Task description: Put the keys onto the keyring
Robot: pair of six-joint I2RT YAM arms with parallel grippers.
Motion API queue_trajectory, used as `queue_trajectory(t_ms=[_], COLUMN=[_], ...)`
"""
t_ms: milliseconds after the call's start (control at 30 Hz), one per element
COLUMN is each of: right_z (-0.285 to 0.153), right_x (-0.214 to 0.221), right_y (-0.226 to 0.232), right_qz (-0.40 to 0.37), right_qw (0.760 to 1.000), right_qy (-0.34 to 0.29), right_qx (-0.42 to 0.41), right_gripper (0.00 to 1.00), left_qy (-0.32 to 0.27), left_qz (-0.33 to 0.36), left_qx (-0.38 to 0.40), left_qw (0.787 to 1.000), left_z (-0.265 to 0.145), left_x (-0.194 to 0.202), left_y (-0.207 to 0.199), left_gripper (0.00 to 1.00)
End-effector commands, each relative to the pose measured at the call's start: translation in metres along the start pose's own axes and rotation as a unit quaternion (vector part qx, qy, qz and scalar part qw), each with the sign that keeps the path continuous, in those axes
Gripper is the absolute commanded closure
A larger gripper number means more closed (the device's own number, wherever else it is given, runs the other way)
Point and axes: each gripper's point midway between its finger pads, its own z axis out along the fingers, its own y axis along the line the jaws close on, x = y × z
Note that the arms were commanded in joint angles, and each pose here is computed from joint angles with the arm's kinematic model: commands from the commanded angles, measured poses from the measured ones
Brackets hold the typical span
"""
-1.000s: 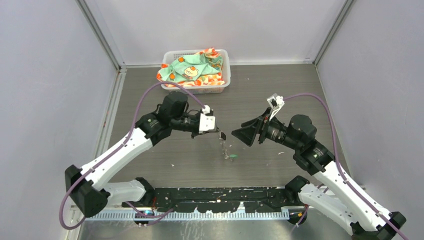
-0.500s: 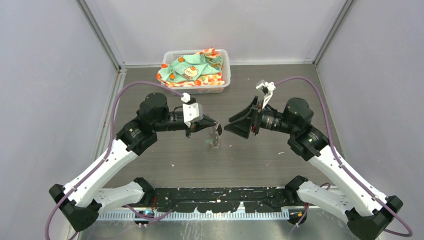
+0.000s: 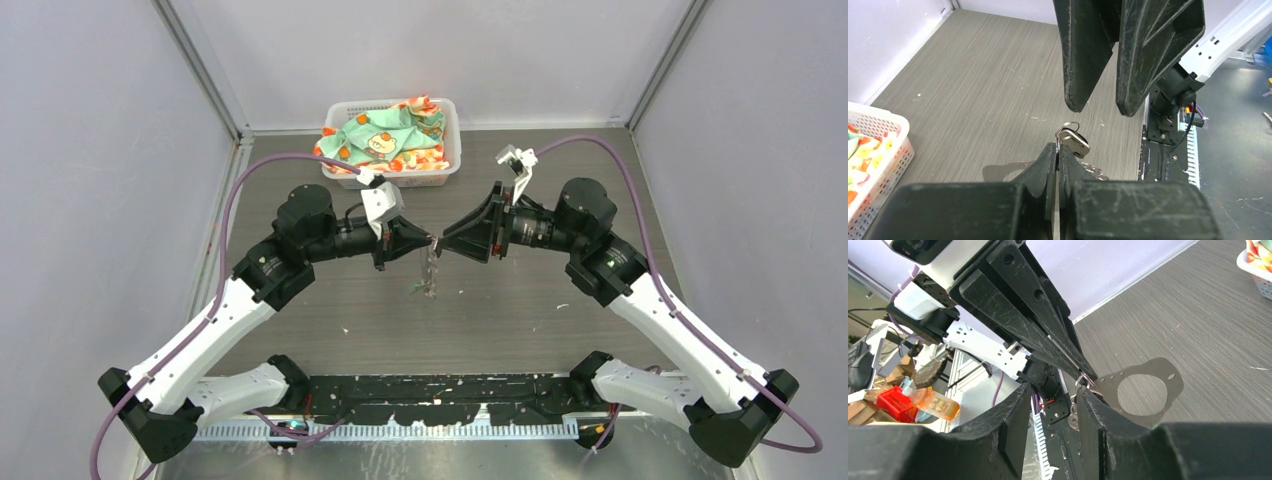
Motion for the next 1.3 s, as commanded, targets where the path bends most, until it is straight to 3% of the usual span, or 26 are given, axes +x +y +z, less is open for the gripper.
queue_trajectory(t_ms=[0,200,333,567,967,1267], right_z=[0.006,0.018,0.017,0.000,-0.002,-0.004], right_x=[-0.012,0.004,0.002,-0.004,-0.020,-0.015], right_y=[0.006,-0.003,-0.013,-0.034,0.002,0.011], right_qz=[-0.042,-0.073,-0.077,-0.082,-0.089,-0.069], right_qw=[0.999,0.993,0.990,0.978,0.988,0.994], right_qy=[0.009,0.059,0.055,0.042,0.024,0.030], right_qx=[0.017,0.069,0.108,0.186,0.120,0.081], right_gripper=[0.57,0.68,0.74,0.62,0.53,0.60], left_qy=[-0.053,-0.054,-0.056,-0.057,-0.058,-0.067], left_qz=[0.018,0.019,0.023,0.036,0.047,0.055], left_qx=[-0.018,-0.019,-0.013,0.002,0.014,0.027], left_qw=[0.998,0.998,0.998,0.998,0.997,0.996], left_z=[-0.004,-0.003,-0.005,-0.007,-0.008,-0.010], left_x=[-0.039,-0.039,-0.040,-0.038,-0.037,-0.040], left_y=[0.005,0.005,0.003,-0.004,-0.008,-0.014], left_gripper=[1.00,1.00,1.00,1.00,1.00,1.00])
